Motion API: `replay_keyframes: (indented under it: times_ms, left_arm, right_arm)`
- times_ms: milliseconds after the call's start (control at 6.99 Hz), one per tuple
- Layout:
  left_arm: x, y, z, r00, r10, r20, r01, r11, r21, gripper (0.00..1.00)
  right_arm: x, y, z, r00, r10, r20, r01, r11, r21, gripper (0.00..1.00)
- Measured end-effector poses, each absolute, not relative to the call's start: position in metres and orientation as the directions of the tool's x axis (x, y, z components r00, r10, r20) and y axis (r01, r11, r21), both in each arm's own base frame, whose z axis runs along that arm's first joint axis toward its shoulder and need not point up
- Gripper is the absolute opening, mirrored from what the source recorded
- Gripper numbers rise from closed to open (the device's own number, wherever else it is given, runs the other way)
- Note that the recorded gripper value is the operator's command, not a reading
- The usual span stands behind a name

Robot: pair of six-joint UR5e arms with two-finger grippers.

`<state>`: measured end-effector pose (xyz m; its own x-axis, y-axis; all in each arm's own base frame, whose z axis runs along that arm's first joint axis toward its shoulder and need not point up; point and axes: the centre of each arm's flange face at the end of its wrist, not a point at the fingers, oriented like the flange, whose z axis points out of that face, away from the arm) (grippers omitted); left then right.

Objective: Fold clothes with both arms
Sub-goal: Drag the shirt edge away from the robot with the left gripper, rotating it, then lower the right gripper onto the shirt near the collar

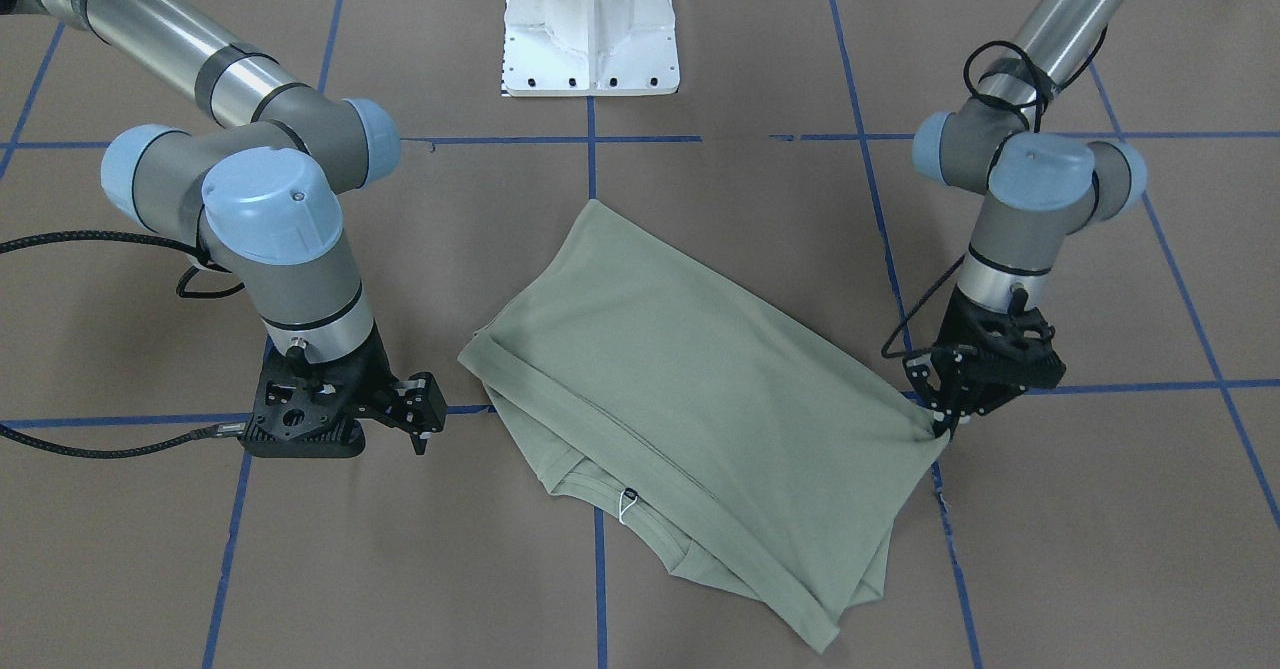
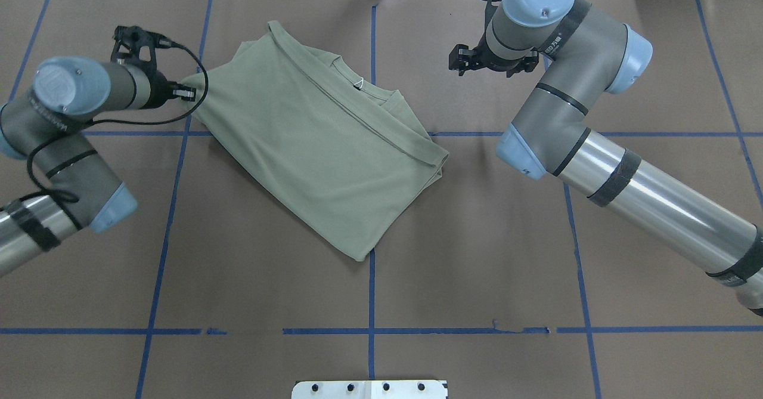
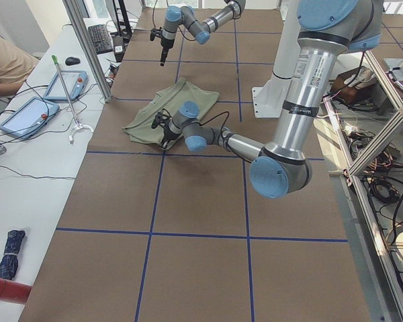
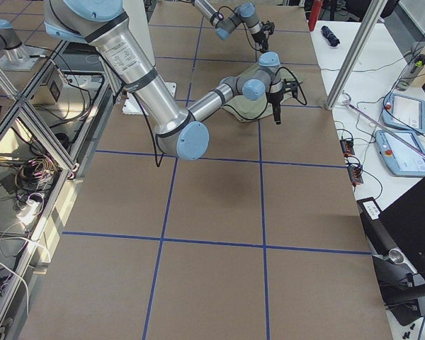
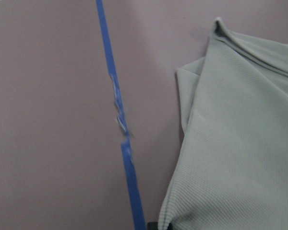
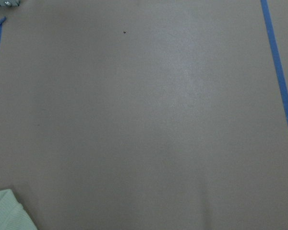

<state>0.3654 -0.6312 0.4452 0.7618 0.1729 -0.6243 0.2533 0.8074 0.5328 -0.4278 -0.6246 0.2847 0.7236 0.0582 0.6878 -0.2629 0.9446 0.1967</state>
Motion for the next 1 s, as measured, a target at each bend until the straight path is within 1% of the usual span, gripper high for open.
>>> replay_keyframes:
  times_ms: [143, 286, 429, 573, 716, 1002]
  left_arm:
    - [0.362, -0.683, 0.437, 0.792, 0.153, -0.591, 0.252, 0.8, 0.545, 0.0]
    - [0.361, -0.72, 0.428, 0.816, 0.133, -0.562, 0.252, 0.793, 0.554, 0.04]
    - [0.361, -0.741, 0.422, 0.839, 0.126, -0.53, 0.244, 0.783, 0.572, 0.99]
    - [0.357, -0.748, 0.418, 0.853, 0.148, -0.501, 0.217, 0.771, 0.598, 1.0]
    - [0.354, -0.746, 0.411, 0.854, 0.182, -0.488, 0.195, 0.758, 0.623, 1.0]
    - [0.352, -0.723, 0.39, 0.785, 0.28, -0.553, 0.164, 0.766, 0.621, 1.0]
  right_arm:
    - [-0.428, -0.623, 0.282, 0.72, 0.057, 0.692, -0.265, 0.944, 0.198, 1.0]
    - [-0.428, -0.621, 0.278, 0.716, 0.055, 0.696, -0.266, 0.943, 0.2, 1.0]
    - [-0.43, -0.619, 0.275, 0.712, 0.054, 0.7, -0.268, 0.942, 0.2, 1.0]
    - [-0.435, -0.615, 0.27, 0.704, 0.063, 0.708, -0.275, 0.942, 0.19, 0.99]
    - [-0.447, -0.61, 0.26, 0.686, 0.091, 0.722, -0.297, 0.941, 0.164, 0.93]
    - [-0.486, -0.601, 0.223, 0.622, 0.205, 0.756, -0.416, 0.904, 0.097, 0.76]
